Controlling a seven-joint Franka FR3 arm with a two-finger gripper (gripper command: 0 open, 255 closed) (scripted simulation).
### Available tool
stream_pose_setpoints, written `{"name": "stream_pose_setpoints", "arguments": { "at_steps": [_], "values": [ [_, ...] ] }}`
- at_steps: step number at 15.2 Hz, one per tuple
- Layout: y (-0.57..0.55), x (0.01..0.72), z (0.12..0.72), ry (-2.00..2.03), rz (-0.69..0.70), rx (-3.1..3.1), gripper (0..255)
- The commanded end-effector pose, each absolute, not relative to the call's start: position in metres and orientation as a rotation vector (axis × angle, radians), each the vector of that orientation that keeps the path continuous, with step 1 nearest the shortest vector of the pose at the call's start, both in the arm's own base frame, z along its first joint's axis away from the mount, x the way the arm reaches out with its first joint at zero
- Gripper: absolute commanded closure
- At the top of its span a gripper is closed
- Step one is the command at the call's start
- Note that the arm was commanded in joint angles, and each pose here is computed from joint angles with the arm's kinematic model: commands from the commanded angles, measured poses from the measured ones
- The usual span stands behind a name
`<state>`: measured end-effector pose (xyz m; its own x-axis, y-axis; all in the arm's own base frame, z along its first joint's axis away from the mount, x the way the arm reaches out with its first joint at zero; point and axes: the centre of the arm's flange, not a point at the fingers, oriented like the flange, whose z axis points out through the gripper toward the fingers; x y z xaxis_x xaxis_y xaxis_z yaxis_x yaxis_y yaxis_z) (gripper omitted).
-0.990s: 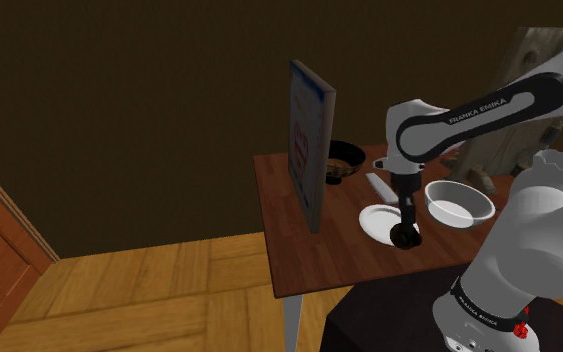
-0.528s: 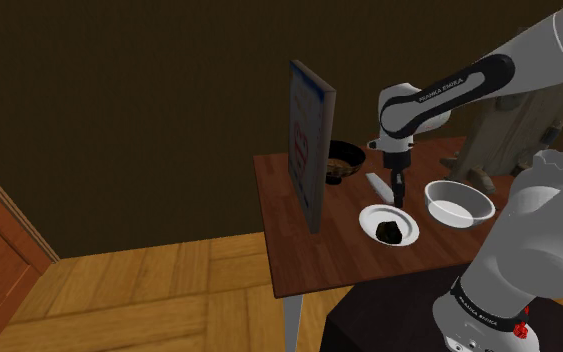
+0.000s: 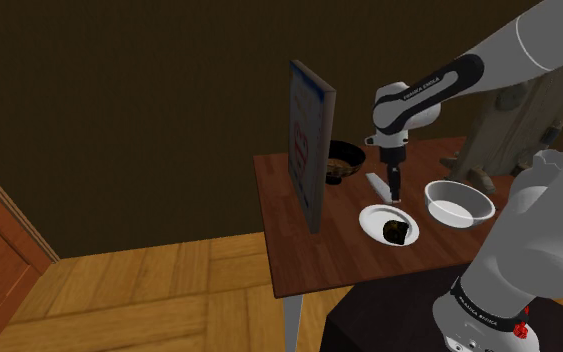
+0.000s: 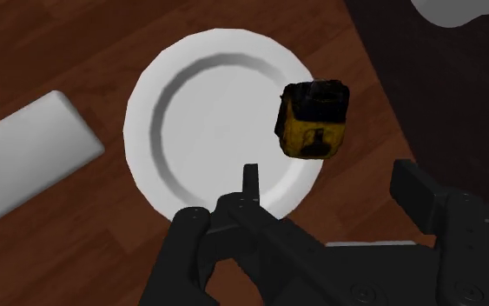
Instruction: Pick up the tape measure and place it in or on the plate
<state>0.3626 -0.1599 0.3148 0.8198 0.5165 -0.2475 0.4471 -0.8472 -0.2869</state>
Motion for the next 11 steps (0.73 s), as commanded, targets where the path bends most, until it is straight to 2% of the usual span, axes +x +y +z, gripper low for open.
{"name": "stream_pose_setpoints", "arguments": {
  "at_steps": [1, 5, 11],
  "values": [
    [-0.152, 0.354, 0.295, -0.742, 0.47, -2.797, 0],
    [-0.137, 0.334, 0.249, -0.726, 0.476, -2.817, 0],
    [-0.132, 0.321, 0.217, -0.724, 0.477, -2.819, 0]
  ]
}}
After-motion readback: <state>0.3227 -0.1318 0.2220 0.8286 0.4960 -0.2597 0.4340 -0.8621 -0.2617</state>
